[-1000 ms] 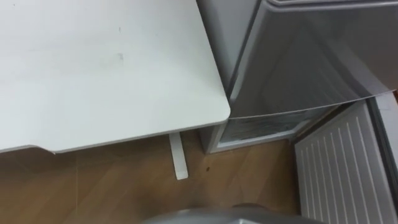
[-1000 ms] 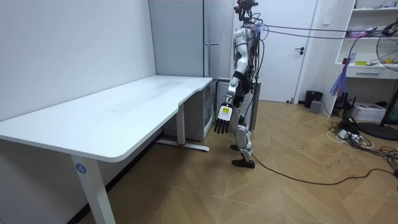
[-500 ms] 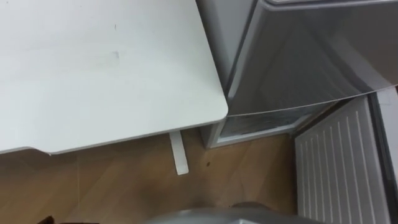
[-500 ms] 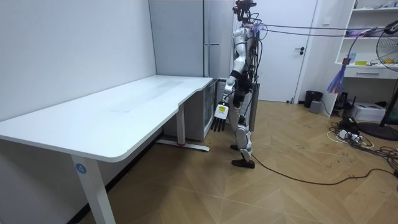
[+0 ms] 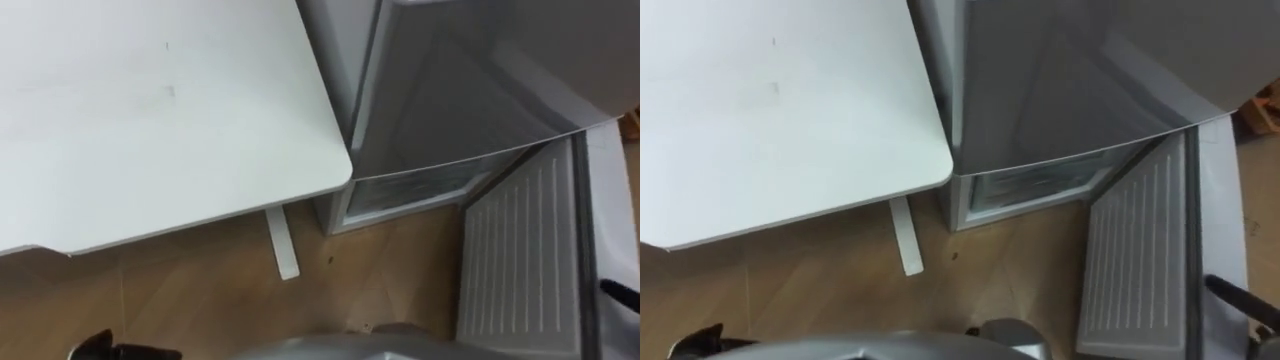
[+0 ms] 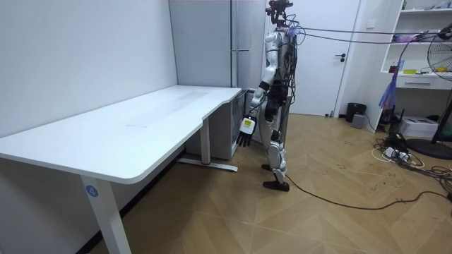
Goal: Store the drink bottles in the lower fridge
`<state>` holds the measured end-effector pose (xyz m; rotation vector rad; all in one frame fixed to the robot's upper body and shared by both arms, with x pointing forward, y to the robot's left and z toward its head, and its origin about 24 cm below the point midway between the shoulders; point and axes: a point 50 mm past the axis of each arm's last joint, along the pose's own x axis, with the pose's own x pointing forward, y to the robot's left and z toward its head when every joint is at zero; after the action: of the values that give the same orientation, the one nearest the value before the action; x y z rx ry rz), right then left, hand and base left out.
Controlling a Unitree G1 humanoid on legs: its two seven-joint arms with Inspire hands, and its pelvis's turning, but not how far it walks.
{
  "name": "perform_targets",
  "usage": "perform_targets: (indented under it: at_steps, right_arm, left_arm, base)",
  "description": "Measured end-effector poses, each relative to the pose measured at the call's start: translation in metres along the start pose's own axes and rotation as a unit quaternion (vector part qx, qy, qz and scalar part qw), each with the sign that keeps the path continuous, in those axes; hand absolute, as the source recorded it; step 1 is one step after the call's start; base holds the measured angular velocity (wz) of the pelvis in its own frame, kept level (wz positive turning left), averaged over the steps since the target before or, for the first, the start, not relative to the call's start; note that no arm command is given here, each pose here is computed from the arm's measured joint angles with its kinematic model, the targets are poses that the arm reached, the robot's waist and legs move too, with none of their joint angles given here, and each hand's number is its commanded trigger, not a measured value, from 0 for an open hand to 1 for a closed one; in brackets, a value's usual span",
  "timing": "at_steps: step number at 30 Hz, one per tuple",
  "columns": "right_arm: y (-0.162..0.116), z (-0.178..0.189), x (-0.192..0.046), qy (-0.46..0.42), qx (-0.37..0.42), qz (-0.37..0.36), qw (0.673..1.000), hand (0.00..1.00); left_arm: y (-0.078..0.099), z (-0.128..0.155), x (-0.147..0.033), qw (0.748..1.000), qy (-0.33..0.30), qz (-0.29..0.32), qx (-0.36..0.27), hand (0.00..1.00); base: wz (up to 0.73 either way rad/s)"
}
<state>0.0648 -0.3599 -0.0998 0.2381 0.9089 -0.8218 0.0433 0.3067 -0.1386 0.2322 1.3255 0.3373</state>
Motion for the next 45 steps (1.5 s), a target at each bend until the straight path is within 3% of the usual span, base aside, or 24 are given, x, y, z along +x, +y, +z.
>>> perform_targets:
  at_steps: [2, 5, 9, 14, 20, 30, 34, 38, 41, 45]
  right_arm:
    - [0.028, -0.013, -0.011, -0.025, -0.025, 0.075, 0.997, 0.0]
    - [0.07, -0.024, -0.03, -0.04, -0.04, 0.183, 0.982, 0.0]
    - [0.107, -0.029, -0.044, -0.04, -0.067, 0.286, 0.955, 0.0]
    - [0.173, -0.034, -0.079, -0.033, -0.111, 0.474, 0.873, 0.0]
    - [0.178, -0.039, -0.086, -0.013, -0.118, 0.518, 0.847, 0.0]
    - [0.17, -0.048, -0.077, 0.004, -0.18, 0.509, 0.842, 0.0]
    - [0.141, -0.076, -0.052, 0.075, -0.251, 0.434, 0.862, 0.0]
    - [0.097, -0.105, -0.033, 0.164, -0.249, 0.333, 0.894, 0.0]
    - [0.091, -0.111, -0.029, 0.182, -0.213, 0.301, 0.911, 0.0]
    - [0.089, -0.114, -0.026, 0.193, -0.22, 0.279, 0.915, 0.0]
  left_arm:
    - [-0.022, 0.003, 0.001, 0.999, -0.004, -0.029, 0.021, 0.0]
    - [-0.04, -0.002, 0.002, 0.998, 0.015, -0.054, 0.016, 0.0]
    - [-0.047, -0.005, 0.002, 0.998, 0.016, -0.061, 0.02, 0.0]
    - [-0.055, -0.009, 0.0, 0.998, 0.018, -0.058, -0.017, 0.0]
    - [-0.056, -0.016, -0.001, 0.997, 0.022, -0.061, -0.048, 0.0]
    - [-0.052, -0.023, -0.002, 0.995, 0.034, -0.032, -0.086, 0.0]
    - [-0.051, -0.023, -0.003, 0.995, 0.033, -0.026, -0.087, 0.0]
    - [-0.056, -0.031, -0.004, 0.994, 0.048, -0.017, -0.101, 0.0]
    - [-0.056, -0.041, -0.006, 0.991, 0.062, -0.011, -0.117, 0.0]
    - [-0.057, -0.043, -0.007, 0.992, 0.062, -0.01, -0.108, 0.0]
  base:
    - [-0.18]
    - [-0.04]
    - [0.0]
    - [0.06]
    - [0.05]
    - [0.1]
    - [0.16]
    - [0.1]
    - [-0.01]
    - [0.1]
